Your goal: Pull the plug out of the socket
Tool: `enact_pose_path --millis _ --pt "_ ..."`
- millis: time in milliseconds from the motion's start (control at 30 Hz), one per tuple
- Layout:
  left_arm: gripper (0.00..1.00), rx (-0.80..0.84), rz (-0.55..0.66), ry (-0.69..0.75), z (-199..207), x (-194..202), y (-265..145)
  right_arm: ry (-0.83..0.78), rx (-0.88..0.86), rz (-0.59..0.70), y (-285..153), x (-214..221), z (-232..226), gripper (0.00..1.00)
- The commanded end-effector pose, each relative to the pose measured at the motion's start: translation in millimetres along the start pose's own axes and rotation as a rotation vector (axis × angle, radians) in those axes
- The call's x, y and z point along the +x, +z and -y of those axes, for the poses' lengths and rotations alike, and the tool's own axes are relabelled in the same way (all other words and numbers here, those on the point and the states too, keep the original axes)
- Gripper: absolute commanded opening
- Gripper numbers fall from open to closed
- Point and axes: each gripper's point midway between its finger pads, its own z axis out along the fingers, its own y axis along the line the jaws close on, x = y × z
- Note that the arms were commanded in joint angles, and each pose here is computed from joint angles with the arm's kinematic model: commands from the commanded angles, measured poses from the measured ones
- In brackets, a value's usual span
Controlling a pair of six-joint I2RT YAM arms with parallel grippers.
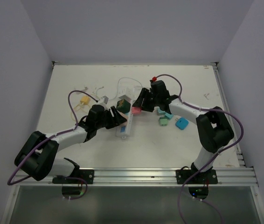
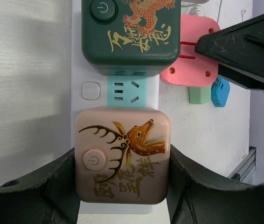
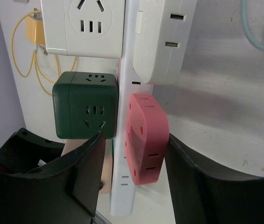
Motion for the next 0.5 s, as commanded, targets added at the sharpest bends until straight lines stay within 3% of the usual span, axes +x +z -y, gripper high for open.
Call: enact_pose_path --millis 0,267,467 --pt "0.16 -0.072 -0.052 -0.018 -23.9 19.6 -0.8 0.01 -0.012 0.022 1.5 -3.2 -4.3 0.48" --pt "0.15 -0.133 -0.057 -0.047 -35.8 22.6 -1.4 0.008 -0.001 0.043 -8.1 -7.1 -6.2 0.0" --pt "0.13 -0.206 -0.051 -0.082 -51.4 25.1 -4.3 0.02 0.003 0.055 -17.0 -11.0 -10.4 0.0"
